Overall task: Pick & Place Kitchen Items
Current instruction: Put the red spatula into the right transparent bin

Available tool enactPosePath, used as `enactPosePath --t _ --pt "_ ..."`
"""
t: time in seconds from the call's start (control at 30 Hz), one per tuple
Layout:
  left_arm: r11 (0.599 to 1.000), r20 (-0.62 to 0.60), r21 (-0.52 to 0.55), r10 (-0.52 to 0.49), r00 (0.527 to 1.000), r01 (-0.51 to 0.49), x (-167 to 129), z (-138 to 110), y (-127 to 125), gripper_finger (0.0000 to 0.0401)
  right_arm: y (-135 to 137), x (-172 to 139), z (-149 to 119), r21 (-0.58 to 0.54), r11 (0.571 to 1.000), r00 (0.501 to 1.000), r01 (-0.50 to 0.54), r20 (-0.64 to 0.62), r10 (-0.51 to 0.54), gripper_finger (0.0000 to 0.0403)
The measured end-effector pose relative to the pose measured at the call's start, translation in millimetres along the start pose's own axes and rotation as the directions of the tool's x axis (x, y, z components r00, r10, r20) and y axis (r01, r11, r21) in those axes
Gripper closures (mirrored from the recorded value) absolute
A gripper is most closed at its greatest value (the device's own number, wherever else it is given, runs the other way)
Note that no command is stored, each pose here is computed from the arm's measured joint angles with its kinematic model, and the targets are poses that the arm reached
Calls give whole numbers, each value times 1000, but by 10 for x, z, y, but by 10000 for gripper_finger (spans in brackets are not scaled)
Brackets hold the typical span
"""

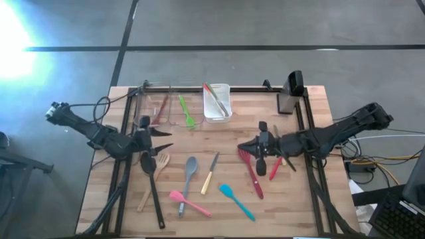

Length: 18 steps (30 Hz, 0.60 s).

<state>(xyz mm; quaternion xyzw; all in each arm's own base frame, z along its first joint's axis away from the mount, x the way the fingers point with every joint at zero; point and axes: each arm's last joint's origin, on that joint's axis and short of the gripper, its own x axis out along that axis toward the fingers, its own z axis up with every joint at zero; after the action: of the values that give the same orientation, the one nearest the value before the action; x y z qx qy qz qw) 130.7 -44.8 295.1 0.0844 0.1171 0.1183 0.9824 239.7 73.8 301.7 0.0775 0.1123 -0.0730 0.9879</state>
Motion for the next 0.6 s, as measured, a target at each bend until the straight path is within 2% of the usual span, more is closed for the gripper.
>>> enactPosePath --t 0.2,0.43,0.6 --pt "1000 46 -24 -15 999 16 -99 31 68 229 116 -26 -51 -17 1000 1000 -10 -4 10 394" --pt "1000 45 -17 -10 999 11 -95 31 69 229 201 1 -145 -20 999 999 29 -25 -29 394" --pt "1000 34 -10 26 999 -25 -75 25 63 229 189 -7 -235 64 996 994 60 -98 -54 394"
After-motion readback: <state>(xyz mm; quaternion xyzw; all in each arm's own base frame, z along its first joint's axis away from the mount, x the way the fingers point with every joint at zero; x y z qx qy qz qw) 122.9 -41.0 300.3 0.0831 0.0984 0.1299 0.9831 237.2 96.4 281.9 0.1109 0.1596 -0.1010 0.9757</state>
